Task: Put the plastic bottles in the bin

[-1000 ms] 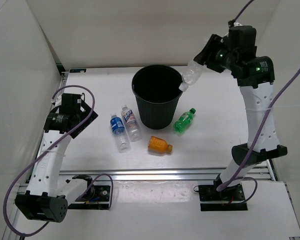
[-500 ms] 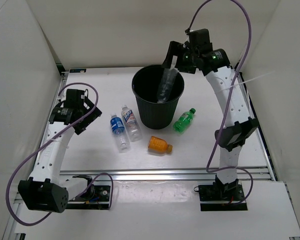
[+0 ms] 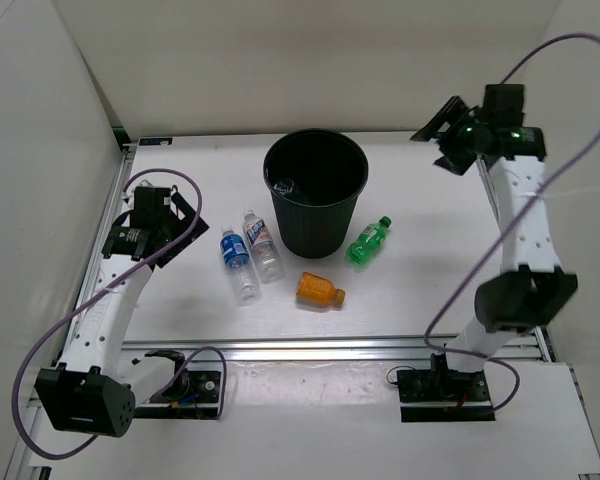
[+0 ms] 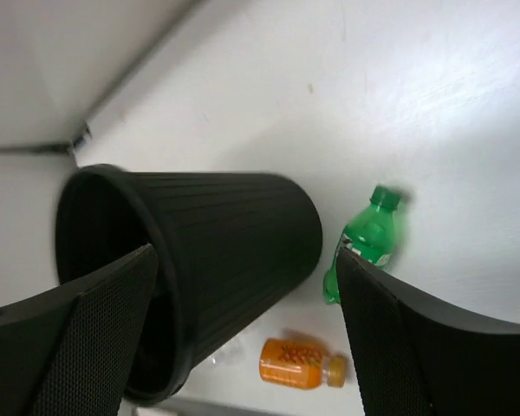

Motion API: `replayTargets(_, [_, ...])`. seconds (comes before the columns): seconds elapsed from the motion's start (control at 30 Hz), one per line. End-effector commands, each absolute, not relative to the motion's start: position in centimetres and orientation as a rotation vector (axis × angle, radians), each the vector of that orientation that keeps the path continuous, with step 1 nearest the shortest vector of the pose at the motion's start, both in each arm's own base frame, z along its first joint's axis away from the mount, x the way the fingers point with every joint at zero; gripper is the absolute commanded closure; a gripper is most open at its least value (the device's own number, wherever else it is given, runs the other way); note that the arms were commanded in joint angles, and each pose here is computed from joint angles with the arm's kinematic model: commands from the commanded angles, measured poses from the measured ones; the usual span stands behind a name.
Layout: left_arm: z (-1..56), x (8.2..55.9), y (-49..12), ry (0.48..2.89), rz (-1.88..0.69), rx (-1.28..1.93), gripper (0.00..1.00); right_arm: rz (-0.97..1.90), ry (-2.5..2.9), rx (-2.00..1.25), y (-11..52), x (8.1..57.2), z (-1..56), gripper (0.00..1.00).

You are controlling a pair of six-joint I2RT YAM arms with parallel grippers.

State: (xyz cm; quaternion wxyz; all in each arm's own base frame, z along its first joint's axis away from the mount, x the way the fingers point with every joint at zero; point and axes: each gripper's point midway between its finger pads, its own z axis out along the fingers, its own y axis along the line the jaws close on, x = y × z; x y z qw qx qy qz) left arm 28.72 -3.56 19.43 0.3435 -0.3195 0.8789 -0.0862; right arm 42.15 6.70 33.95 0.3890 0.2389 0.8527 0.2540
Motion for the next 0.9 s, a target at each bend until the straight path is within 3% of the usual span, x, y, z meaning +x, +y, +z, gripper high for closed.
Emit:
replayTargets(0.0, [21.2, 29.5, -3.8, 2.202, -0.255, -0.702, 0.0, 0.848, 2.523, 0.667, 11.2, 42.4, 23.6, 0.14])
replayTargets(0.57, [18.4, 29.7, -5.5, 2.339, -0.328, -0.657, 0.0, 0.733, 2.914, 0.7, 14.2, 42.1, 9.1, 0.11])
replayTargets(0.87, [18.3, 30.0, -5.5, 2.351, -0.317, -0.637, 0.0, 0.584, 3.05, 0.725, 13.7, 40.0, 4.6, 0.11])
